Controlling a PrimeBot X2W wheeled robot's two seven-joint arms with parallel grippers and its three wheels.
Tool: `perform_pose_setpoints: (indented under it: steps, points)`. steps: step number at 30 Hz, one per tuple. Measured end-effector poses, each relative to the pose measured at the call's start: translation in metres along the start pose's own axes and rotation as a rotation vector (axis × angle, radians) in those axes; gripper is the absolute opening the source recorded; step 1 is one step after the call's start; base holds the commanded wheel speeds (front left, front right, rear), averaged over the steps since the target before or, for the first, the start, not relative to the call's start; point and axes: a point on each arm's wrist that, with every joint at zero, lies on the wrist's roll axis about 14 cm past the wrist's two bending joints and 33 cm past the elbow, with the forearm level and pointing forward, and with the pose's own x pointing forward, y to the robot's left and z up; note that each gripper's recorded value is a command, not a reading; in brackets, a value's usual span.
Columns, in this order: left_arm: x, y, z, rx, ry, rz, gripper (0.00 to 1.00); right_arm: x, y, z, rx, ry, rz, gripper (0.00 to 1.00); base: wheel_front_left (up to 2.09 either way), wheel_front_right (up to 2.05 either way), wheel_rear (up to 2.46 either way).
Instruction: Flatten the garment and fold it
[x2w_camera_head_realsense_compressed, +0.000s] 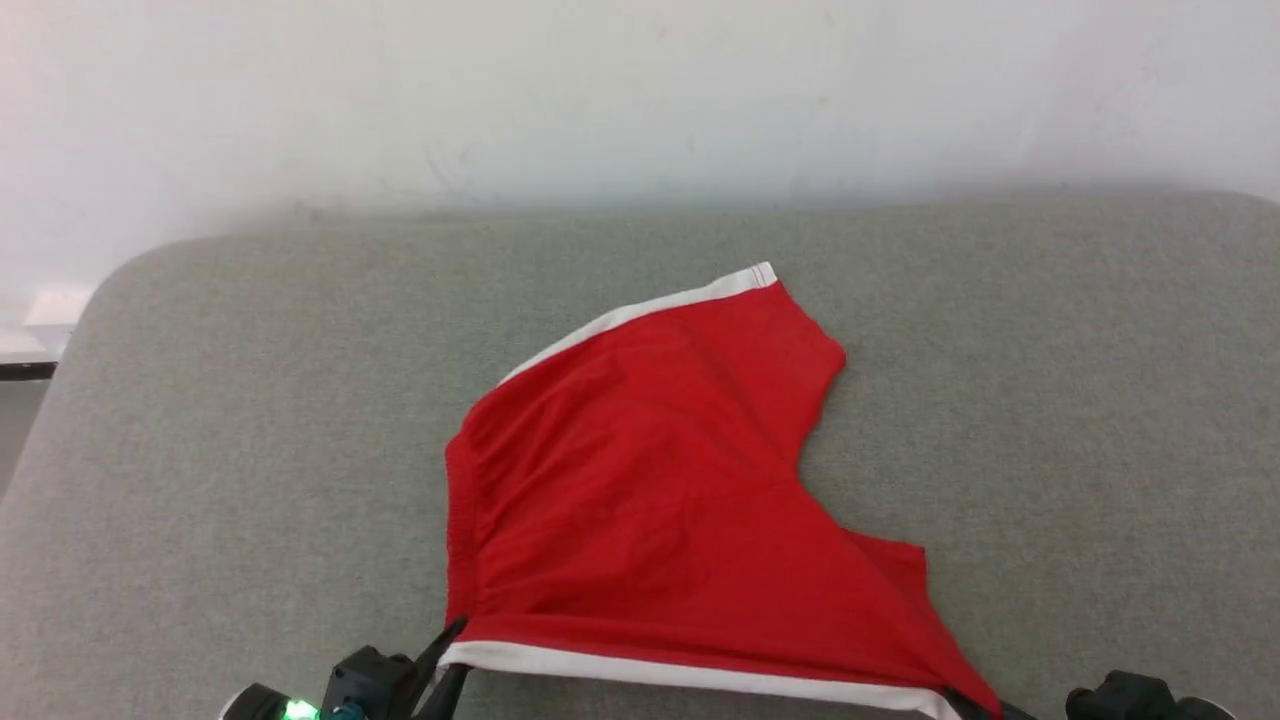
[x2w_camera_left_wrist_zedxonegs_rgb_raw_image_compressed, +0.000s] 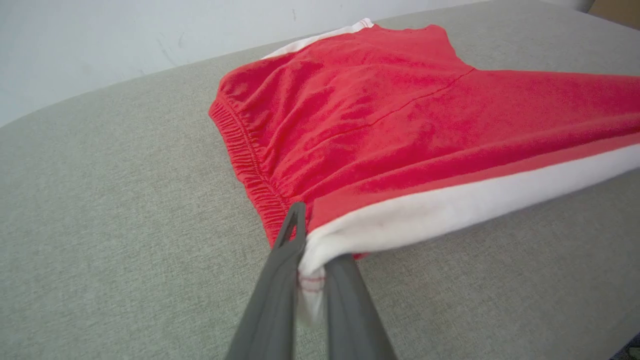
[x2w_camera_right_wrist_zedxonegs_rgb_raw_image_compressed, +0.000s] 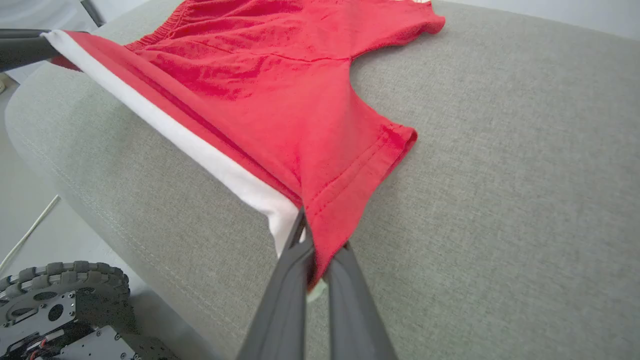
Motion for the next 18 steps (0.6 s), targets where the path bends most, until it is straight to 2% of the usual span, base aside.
perform_pose_setpoints:
  steps: [2, 7, 13, 18]
  points:
    - [-0.003, -0.001, 0.004, -0.014, -0.013, 0.005, 0.0, 0.002, 0.003, 0.007, -0.008, -0.02, -0.003, 0.0, 0.0, 0.0, 0.0]
    - [-0.001, 0.007, 0.014, -0.02, -0.037, 0.034, 0.0, 0.018, -0.006, 0.047, -0.115, -0.107, -0.013, 0.0, 0.0, 0.0, 0.0]
    - [0.035, 0.02, 0.052, 0.022, -0.131, 0.028, 0.0, 0.056, -0.031, 0.109, -0.252, -0.189, -0.025, 0.0, 0.0, 0.0, 0.0]
    - [0.068, 0.038, 0.07, 0.021, -0.171, 0.055, 0.0, 0.1, -0.054, 0.144, -0.327, -0.186, -0.027, 0.0, 0.0, 0.0, 0.0]
